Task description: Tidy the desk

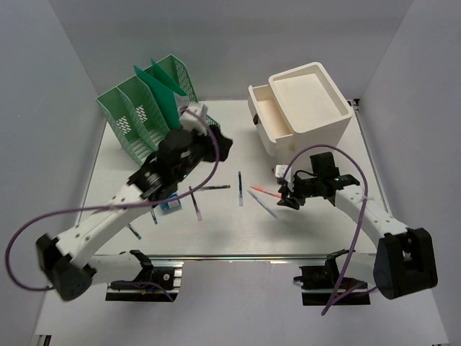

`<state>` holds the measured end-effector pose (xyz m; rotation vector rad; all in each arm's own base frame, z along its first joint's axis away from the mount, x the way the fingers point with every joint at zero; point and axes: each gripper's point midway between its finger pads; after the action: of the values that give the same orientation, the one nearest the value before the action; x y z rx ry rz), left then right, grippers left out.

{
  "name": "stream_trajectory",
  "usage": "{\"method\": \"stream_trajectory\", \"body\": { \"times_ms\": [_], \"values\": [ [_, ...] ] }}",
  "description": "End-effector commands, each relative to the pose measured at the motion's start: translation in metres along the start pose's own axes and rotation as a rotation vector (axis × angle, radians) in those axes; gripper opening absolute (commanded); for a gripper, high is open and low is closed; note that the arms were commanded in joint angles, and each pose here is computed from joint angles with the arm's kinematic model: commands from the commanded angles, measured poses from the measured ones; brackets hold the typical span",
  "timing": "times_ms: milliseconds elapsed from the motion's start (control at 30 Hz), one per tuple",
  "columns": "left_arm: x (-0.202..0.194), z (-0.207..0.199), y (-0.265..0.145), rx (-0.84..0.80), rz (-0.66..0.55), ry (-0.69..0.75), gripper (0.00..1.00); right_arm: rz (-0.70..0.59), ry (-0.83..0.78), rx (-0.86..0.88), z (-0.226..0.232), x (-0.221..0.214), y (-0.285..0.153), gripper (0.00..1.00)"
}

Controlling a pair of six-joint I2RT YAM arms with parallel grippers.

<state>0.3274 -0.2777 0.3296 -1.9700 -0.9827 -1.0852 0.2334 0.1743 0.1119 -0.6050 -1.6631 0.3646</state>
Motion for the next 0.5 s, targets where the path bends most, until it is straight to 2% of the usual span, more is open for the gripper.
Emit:
{"method": "stream_trajectory", "body": {
  "times_ms": [0, 33, 100, 133, 467],
  "values": [
    [-0.036, 0.025, -0.03, -0.028, 0.058, 0.16, 0.7, 0.088, -0.105, 0.001, -0.012, -0.008, 0.008, 0.52],
    [-0.059, 0.041, -0.034, -0.004, 0.1, 0.182, 0.78, 0.099, -0.109, -0.001, -0.013, -0.01, 0.01, 0.54],
    [-0.063, 0.049, -0.048, -0.013, 0.09, 0.225, 0.81, 0.136, -0.141, -0.024, -0.023, -0.012, 0.012, 0.57],
    [-0.08, 0.06, -0.05, 0.005, 0.115, 0.238, 0.82, 0.147, -0.142, -0.029, -0.027, -0.012, 0.012, 0.57],
    [-0.063, 0.079, -0.073, 0.068, 0.036, 0.332, 0.85, 0.247, -0.097, 0.035, -0.045, -0.031, 0.041, 0.54]
  ]
}}
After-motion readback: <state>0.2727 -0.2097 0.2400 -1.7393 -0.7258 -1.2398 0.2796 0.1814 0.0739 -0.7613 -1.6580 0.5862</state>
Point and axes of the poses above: each gripper's point midway between its finger pads, its own y axis out along the fingers, its own z axis along the line the jaws close on, x = y × z, and after that the axes turned 4 degrees about -y, right-handed
